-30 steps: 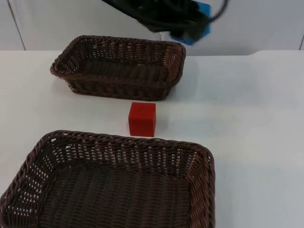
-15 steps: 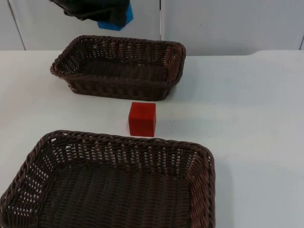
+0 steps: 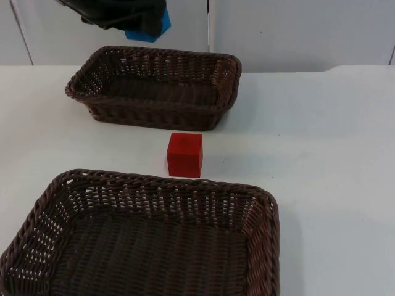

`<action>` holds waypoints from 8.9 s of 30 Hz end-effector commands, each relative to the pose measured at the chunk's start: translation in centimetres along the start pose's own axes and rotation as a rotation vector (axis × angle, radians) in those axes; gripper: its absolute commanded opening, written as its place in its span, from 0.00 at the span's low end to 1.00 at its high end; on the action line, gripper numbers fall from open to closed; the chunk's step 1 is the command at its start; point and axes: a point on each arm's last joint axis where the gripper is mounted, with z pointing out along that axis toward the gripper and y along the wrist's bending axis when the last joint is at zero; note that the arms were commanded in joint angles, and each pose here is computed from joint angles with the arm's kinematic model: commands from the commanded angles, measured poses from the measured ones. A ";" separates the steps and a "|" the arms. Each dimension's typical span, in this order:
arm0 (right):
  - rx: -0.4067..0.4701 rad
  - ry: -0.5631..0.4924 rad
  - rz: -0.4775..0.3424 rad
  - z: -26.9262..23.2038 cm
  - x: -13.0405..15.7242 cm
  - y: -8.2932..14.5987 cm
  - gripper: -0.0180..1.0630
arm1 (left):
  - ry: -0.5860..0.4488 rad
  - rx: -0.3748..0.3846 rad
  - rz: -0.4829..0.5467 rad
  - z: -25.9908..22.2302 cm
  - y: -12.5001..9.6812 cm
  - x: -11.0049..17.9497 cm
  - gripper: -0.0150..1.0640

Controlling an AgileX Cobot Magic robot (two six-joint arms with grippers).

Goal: Pick up one cube with the left hand and place it into the upper basket. Pick up one cube with the right hand and place it into the lower basket.

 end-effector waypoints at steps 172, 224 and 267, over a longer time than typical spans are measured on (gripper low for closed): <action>-0.005 -0.007 0.006 0.0 0.0 0.1 0.99 | -0.450 -0.252 -0.122 -35.2 -8.6 14.1 0.85; -0.006 -0.007 0.008 0.0 0.0 0.1 0.99 | -0.265 -0.376 -0.171 -37.2 -10.8 26.1 0.85; -0.007 -0.007 0.009 0.0 0.0 0.1 0.99 | -0.251 -0.391 -0.226 -37.0 -10.5 26.4 0.85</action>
